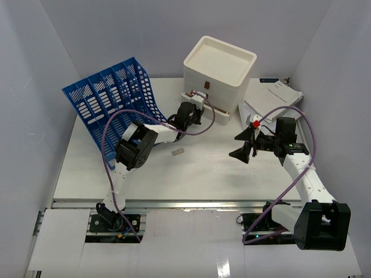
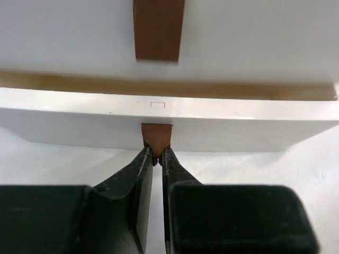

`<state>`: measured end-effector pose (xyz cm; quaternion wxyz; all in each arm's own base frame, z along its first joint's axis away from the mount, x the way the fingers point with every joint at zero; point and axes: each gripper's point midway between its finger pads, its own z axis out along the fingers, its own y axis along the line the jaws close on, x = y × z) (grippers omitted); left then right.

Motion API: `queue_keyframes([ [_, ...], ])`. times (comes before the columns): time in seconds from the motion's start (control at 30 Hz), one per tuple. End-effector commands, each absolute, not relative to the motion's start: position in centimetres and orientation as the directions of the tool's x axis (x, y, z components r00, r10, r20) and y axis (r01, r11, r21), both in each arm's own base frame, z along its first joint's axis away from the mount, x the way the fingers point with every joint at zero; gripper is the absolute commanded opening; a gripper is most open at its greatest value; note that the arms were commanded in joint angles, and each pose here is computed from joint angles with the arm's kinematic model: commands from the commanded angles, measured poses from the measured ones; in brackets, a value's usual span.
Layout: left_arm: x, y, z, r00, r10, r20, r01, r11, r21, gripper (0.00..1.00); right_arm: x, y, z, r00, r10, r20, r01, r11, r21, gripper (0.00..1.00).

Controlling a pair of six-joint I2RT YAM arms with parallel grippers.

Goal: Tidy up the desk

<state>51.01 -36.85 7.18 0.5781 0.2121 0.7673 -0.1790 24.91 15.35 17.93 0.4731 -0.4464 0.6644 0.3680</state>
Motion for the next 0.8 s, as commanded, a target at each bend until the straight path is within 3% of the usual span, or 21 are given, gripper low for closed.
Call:
queue_keyframes([
  [0.0, 48.8, -36.2, 11.5, -0.208, 0.095, -0.974, 0.57, 0.821, -0.042, 0.0, 25.3, 15.1, 18.0, -0.134, -0.254, -0.958, -0.939, 0.343, 0.04, 0.89],
  [0.4, 44.1, -34.2, 11.3, -0.279, 0.072, -0.958, 0.597, 0.794, -0.114, 0.01, 26.4, 13.5, 16.9, -0.168, -0.274, -0.947, -0.91, 0.412, 0.042, 0.89],
  [0.43, 44.1, -34.4, 11.5, -0.286, 0.072, -0.956, 0.599, 0.792, -0.12, 0.24, 26.5, 13.3, 16.7, -0.173, -0.28, -0.944, -0.907, 0.418, 0.042, 0.9],
  [0.47, 44.2, -34.6, 11.7, -0.295, 0.073, -0.953, 0.603, 0.788, -0.127, 0.39, 26.5, 13.2, 16.5, -0.179, -0.284, -0.942, -0.905, 0.423, 0.045, 0.91],
  [0.67, 43.4, -35.4, 13.8, -0.325, 0.104, -0.94, 0.645, 0.751, -0.14, 0.81, 27.4, 11.8, 15.7, -0.239, -0.318, -0.918, -0.863, 0.502, 0.051, 0.91],
  [0.77, 42.4, -35.0, 16.1, -0.297, 0.105, -0.949, 0.67, 0.732, -0.128, 0.88, 28.6, 10.4, 15.3, -0.299, -0.336, -0.893, -0.805, 0.591, 0.047, 0.91],
])
